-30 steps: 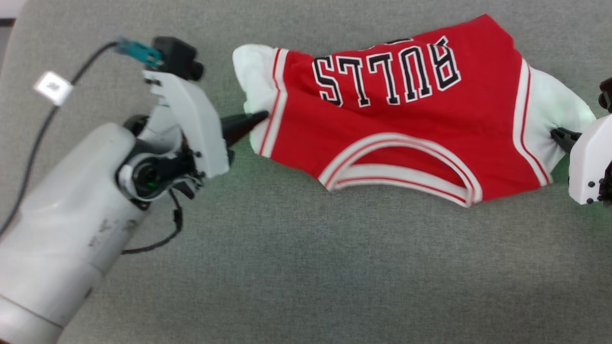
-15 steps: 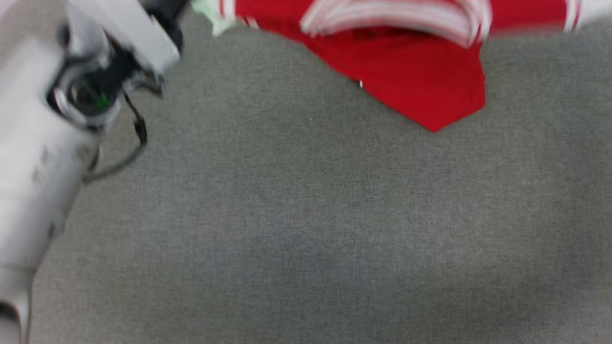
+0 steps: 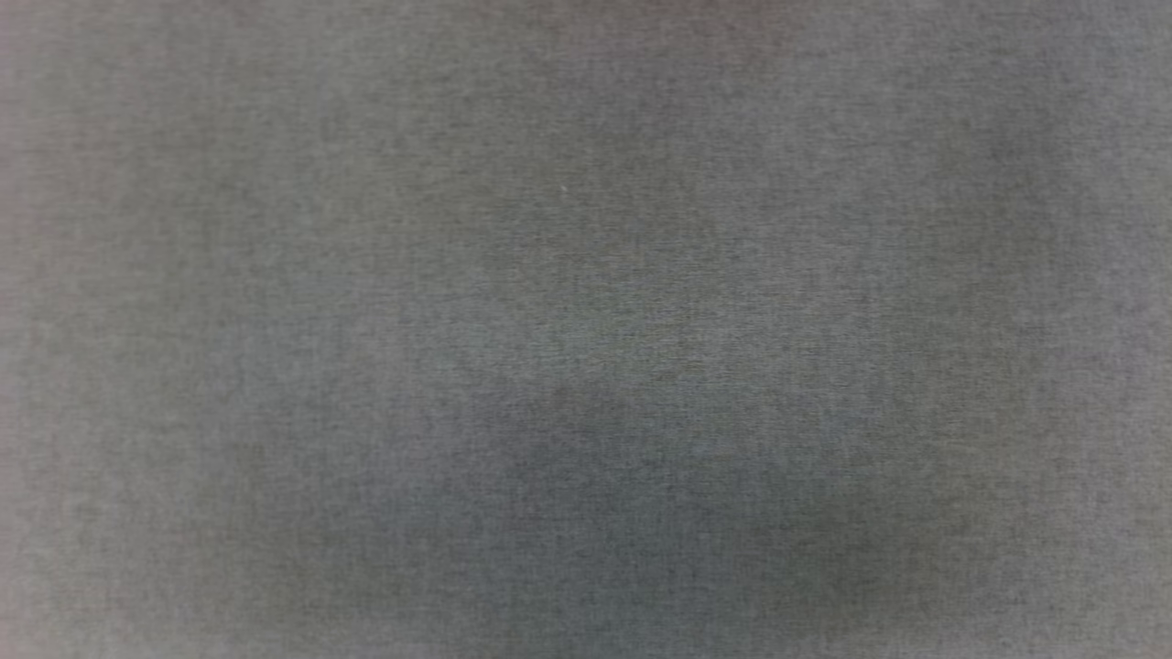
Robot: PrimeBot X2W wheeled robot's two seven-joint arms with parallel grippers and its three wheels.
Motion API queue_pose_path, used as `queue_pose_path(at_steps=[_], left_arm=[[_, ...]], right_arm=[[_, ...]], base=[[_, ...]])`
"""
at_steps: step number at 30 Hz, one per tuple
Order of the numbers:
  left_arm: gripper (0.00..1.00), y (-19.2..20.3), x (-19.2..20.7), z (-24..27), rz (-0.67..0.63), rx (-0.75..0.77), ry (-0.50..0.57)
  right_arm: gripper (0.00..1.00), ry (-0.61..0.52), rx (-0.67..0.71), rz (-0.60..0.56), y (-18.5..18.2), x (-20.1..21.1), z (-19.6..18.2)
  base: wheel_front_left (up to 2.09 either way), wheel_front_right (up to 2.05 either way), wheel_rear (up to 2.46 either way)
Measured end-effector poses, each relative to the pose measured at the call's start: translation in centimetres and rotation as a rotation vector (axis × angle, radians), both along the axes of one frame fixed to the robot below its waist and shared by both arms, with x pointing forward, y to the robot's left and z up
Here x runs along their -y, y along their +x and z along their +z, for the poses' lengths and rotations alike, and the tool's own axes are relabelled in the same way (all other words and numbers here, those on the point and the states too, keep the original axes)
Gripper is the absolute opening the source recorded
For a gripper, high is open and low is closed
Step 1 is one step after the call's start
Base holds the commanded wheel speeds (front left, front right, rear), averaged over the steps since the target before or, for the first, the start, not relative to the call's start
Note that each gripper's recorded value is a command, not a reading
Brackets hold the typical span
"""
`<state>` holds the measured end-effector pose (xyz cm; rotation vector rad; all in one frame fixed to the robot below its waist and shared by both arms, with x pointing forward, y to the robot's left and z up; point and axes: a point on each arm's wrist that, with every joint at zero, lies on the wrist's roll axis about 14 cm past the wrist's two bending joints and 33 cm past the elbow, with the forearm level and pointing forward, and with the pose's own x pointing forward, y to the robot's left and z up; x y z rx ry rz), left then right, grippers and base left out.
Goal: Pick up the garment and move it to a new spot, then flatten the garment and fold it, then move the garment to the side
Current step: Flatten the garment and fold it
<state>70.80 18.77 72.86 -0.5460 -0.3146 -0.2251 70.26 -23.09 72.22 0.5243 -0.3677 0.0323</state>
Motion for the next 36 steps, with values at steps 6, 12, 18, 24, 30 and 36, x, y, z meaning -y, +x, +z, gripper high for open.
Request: queue_pose_path(at_steps=[6,12,18,24,30,36], left_arm=[[0.00,-0.1,0.8,3.2,-0.006,0.090,-0.085],[0.00,-1.2,2.5,-2.2,-0.093,-0.066,0.034],[0.00,-4.7,2.8,-12.2,-0.159,-0.267,0.036],[0.00,-11.3,3.5,-19.8,-0.237,-0.426,0.009],[0.00,-18.2,3.4,-23.5,-0.290,-0.521,0.012],[0.00,-23.4,2.8,-25.2,-0.279,-0.564,-0.037]], right_arm=[[0.00,-0.031,0.079,-0.054,-0.3,0.7,3.6],[0.00,-0.143,-0.030,-0.014,-0.7,-0.6,0.4],[0.00,-0.172,-0.198,0.062,-2.8,0.2,-6.6],[0.00,-0.181,-0.399,0.155,-8.8,1.3,-14.8],[0.00,-0.173,-0.518,0.222,-16.1,1.5,-17.9],[0.00,-0.176,-0.587,0.245,-22.4,1.3,-18.6]], base=[[0.00,0.00,0.00],[0.00,0.00,0.00],[0.00,0.00,0.00],[0.00,0.00,0.00],[0.00,0.00,0.00],[0.00,0.00,0.00]])
